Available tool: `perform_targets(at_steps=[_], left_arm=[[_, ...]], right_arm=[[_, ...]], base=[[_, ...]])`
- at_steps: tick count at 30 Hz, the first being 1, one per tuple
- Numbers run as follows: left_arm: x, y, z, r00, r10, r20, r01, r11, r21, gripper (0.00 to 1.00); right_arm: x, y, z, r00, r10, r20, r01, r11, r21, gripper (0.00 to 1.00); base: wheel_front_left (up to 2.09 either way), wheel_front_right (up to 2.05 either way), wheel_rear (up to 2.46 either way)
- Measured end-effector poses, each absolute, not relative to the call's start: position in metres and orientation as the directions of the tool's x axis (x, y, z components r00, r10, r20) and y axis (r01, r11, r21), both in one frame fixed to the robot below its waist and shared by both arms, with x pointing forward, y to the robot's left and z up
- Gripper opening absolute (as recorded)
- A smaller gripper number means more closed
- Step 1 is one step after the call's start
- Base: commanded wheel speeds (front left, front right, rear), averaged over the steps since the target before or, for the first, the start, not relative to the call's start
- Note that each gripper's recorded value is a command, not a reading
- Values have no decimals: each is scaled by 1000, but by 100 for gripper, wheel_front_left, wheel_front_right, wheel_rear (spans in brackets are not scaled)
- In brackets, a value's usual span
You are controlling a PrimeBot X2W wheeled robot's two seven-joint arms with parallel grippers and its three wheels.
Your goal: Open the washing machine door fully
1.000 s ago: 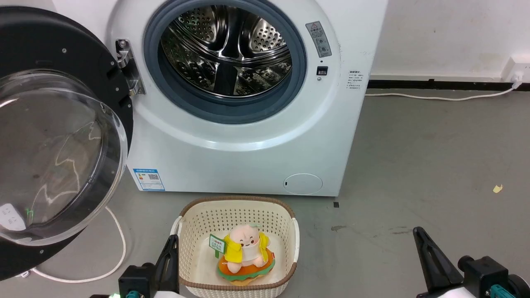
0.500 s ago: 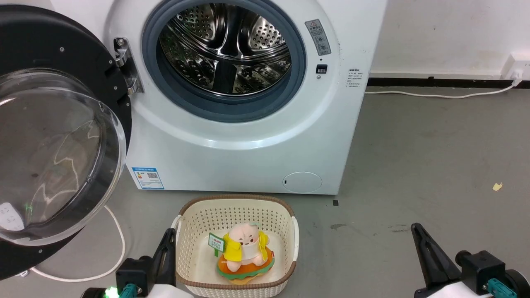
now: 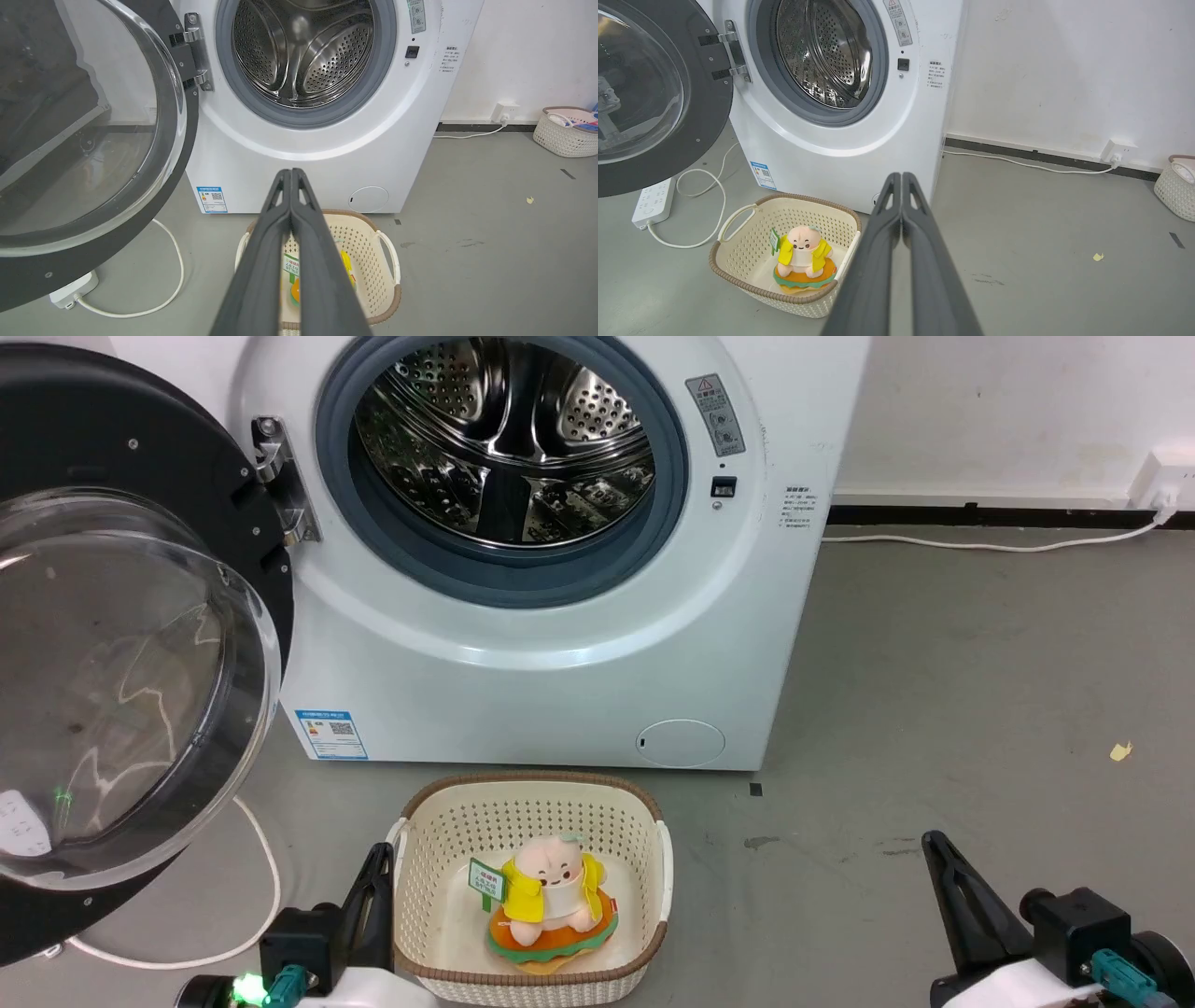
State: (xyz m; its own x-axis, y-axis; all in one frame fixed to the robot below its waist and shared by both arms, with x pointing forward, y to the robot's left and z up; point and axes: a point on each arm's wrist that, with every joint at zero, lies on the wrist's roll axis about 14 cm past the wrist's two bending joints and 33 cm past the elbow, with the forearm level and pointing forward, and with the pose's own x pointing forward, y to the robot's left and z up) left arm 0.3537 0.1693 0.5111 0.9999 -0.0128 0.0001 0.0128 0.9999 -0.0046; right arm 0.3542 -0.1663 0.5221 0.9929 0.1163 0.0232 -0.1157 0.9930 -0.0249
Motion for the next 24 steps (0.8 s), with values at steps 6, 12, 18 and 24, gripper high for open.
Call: perform_targets(at_steps=[6, 12, 18, 24], left_arm=[[356, 170, 514, 1000, -12, 0, 12, 1000, 4, 0], [359, 173, 516, 1000, -6, 3, 6, 1000, 13, 0], [360, 172, 516, 1000, -8, -4, 8, 1000, 10, 0], [362, 174, 517, 1000, -4, -8, 4, 1000, 17, 0]], right_arm=[[355, -166, 521, 993, 117, 15, -117, 993, -28, 0], [356, -165, 520, 993, 119, 5, -118, 992, -32, 0], [360, -164, 523, 993, 121, 10, -121, 992, -34, 0], [360, -164, 521, 993, 121, -1, -121, 992, -35, 0]], base=[[0, 0, 0], [0, 0, 0], [0, 0, 0], [0, 0, 0]])
